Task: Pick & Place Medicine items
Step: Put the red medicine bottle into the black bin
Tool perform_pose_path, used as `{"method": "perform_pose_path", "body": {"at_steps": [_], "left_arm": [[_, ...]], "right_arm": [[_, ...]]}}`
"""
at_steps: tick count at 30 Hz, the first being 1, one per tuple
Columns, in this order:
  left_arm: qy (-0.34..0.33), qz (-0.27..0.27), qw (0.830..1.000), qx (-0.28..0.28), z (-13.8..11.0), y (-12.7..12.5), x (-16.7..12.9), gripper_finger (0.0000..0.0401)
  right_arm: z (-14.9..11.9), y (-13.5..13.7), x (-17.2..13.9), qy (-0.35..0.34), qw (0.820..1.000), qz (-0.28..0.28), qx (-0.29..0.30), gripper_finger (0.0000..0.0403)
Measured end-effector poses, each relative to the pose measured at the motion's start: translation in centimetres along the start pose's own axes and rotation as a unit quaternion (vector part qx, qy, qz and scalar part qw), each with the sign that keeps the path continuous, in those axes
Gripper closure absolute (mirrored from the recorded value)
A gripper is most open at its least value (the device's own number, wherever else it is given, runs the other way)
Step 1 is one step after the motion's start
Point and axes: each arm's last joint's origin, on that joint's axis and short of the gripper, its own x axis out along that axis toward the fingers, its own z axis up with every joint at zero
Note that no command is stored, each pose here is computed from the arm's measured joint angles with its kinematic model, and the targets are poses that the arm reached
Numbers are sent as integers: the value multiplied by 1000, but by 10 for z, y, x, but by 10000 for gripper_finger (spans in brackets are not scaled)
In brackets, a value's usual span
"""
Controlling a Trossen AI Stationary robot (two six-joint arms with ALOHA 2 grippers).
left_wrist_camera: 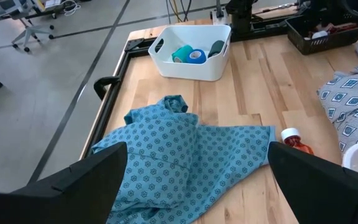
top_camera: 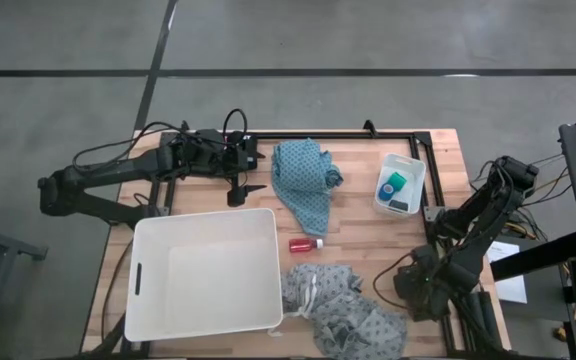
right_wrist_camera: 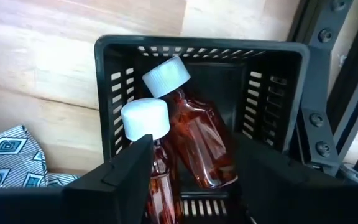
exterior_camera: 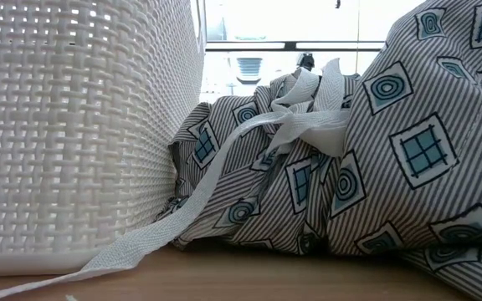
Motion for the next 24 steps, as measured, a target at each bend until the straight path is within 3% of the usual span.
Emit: {"method": "perform_pose_path", "body": {"at_steps": [4,8,13,15,18,21,24], "left_arm": [[0,0,1000,0,0,0,0,8],[0,0,1000,0,0,0,0,8],[0,0,1000,0,0,0,0,8],[0,0,1000,0,0,0,0,8],[0,0,1000,0,0,0,0,8],[0,0,1000,0,0,0,0,8],[0,0,1000,0,0,0,0,8]], "right_arm": [[0,2,-14,-21,1000,14,5,186],[3,4,-36,-88,994,63,19,184],[8,12,-58,-202,961,189,-3,186],[11,16,-64,-230,949,214,2,189],[18,24,-68,-245,947,205,-21,196],[28,36,-68,-267,941,187,-94,203],[42,49,-67,-308,921,164,-172,210]]}}
